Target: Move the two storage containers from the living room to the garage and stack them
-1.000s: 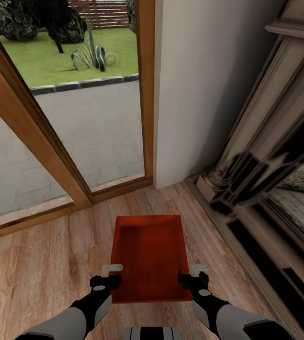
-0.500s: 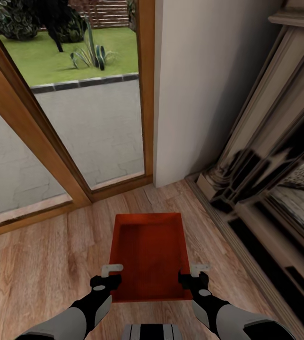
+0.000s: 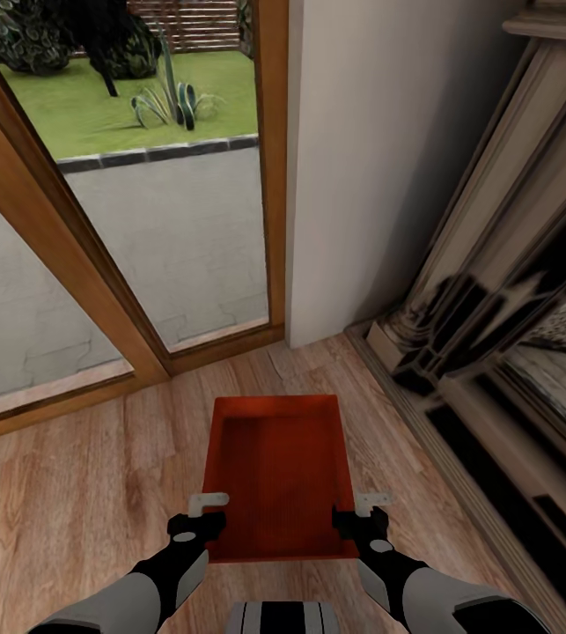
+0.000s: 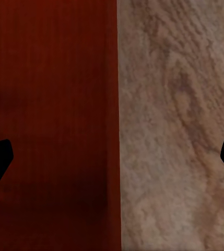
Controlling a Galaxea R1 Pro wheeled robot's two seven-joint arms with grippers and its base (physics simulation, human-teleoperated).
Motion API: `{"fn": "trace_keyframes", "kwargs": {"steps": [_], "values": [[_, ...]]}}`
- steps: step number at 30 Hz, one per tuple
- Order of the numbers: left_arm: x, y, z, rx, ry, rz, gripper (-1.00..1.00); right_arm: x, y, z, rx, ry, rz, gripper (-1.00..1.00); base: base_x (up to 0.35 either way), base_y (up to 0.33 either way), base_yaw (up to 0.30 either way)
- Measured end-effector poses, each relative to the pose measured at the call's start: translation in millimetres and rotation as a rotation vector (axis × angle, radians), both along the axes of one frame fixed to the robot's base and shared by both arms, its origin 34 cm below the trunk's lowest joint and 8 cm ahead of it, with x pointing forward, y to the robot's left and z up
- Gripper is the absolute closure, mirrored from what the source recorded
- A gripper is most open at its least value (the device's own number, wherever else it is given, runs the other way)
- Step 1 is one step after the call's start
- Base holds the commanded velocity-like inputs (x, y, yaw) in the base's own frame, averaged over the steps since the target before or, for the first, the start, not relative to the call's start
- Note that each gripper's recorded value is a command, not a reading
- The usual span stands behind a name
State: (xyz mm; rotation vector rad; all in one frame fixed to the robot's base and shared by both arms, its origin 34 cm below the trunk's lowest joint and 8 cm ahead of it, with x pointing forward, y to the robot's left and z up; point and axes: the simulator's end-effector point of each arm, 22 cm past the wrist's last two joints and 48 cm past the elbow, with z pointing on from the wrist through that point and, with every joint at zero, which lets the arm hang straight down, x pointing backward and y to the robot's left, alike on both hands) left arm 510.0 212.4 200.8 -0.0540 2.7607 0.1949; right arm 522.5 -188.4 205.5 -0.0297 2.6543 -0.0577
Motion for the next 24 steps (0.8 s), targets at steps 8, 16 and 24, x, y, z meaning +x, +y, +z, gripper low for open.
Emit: {"fn": "trace_keyframes", "kwargs": {"steps": [8, 16, 24], "values": [[0.0, 0.1, 0.0, 0.0, 0.0, 0.001, -1.0, -0.1, -0.6, -0.1, -0.001, 0.001, -0.001, -1.0, 0.0, 0.0, 0.0], [-1.5, 0.1, -6.5, 0.0, 0.0, 0.001, -1.0, -1.6, -0.2, -6.5, 0.0, 0.0, -0.002, -1.0, 0.0, 0.0, 0.0], [-2.6, -0.3, -10.9, -0.001, 0.0, 0.001, -1.0, -2.1, -0.1, -10.8, 0.0, -0.001, -0.001, -1.0, 0.0, 0.0, 0.0]]}}
